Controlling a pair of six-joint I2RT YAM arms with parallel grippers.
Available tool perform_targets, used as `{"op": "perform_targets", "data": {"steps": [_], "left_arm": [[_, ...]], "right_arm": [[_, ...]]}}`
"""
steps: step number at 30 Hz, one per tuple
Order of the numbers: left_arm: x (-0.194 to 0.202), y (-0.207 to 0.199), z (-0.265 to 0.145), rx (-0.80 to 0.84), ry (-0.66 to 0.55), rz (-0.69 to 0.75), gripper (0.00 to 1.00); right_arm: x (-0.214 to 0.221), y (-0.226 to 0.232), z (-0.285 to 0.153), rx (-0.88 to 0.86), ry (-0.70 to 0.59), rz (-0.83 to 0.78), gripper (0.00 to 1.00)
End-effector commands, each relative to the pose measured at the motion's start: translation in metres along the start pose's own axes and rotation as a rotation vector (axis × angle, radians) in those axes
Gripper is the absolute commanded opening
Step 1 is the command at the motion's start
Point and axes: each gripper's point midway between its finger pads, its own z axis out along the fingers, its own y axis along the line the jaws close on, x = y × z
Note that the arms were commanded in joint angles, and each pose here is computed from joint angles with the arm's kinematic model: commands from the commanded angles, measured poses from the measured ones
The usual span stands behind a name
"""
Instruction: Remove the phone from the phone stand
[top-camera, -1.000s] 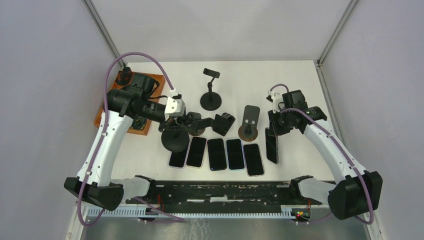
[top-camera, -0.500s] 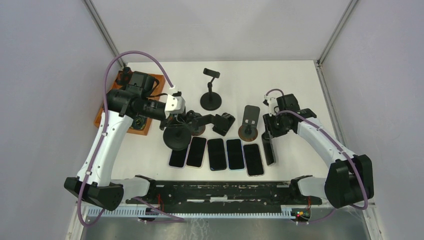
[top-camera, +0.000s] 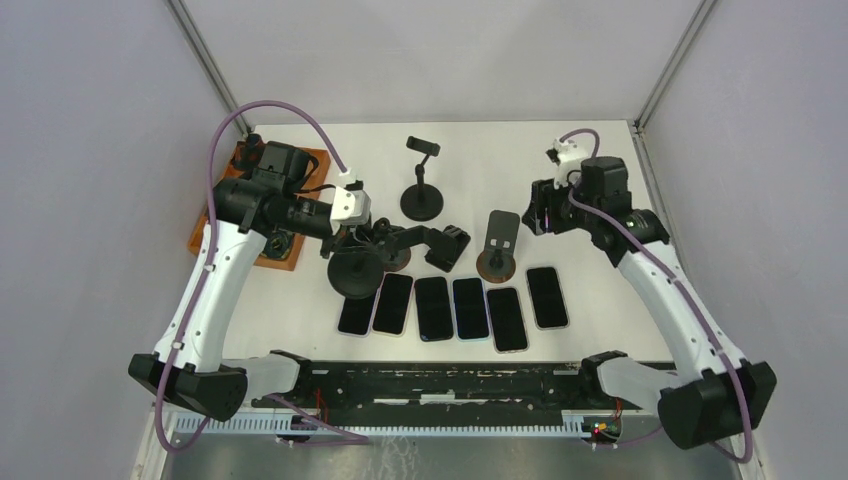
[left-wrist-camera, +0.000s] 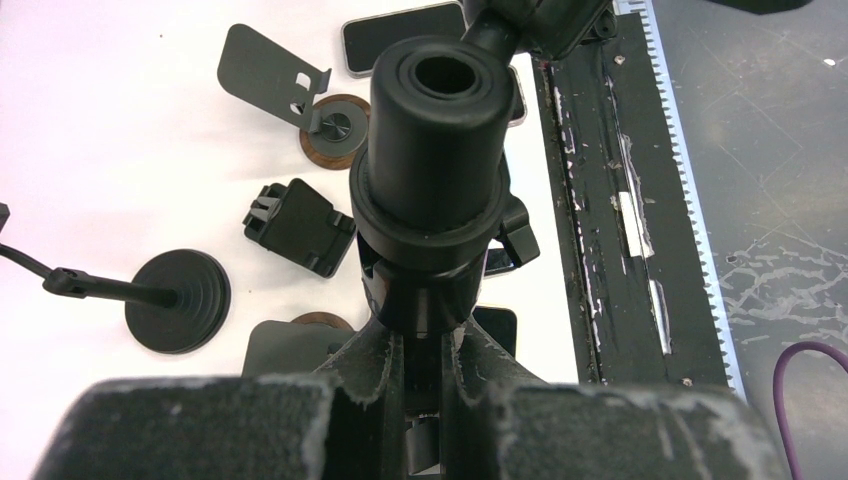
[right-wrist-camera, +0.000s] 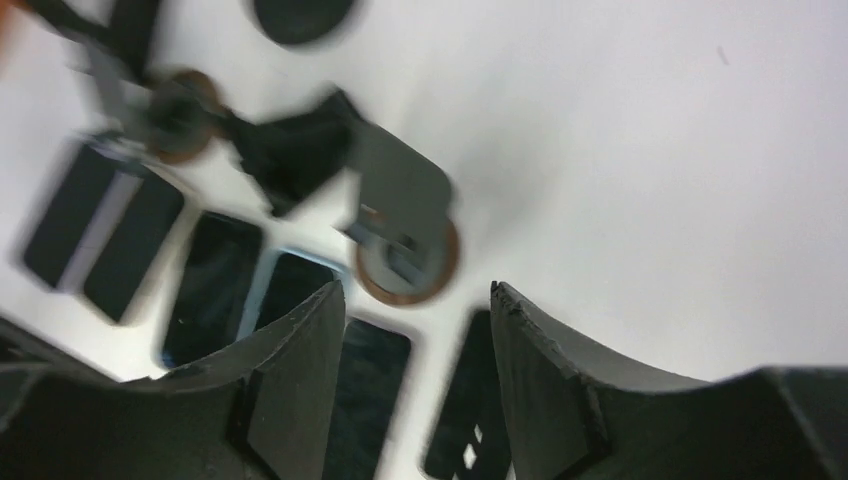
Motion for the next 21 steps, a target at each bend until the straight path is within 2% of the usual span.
{"op": "perform_targets", "data": {"steps": [1,7,10,12,16,21], "left_arm": [[-0.020,0.003,0.001,0.003,-0.081,0.031,0.02],[-0.020,0.004,0.002,0.004,-0.082,0.031,0.02],[-0.020,0.003,0.002,0.006,-0.084,0.024,0.02],[-0.018,0.002,0.002,0.007,-0.082,0.022,0.02],[-0.018,0.001,0.003,0.013,-0.087,0.016,0.02],[-0.019,0.001,0.002,0.008,-0.085,0.017,0.02]], "right_arm": [[-0.089,0.099,-0.072,-0.476,-0.365,0.008,0.65],[-0.125,0.217,-0.158,-0.972,-0.566,-0.081,0.87],[-0.123,0.253,-0.185,-1.149,-0.592,-0.116,0.94],[-0.120,0.271,-0.191,-1.206,-0.577,-0.146,0.96],[-0.109,0.300,-0.175,-1.253,-0.488,-0.177,0.96],[-0.102,0.317,-0.164,-1.279,-0.428,-0.192,0.84]]}}
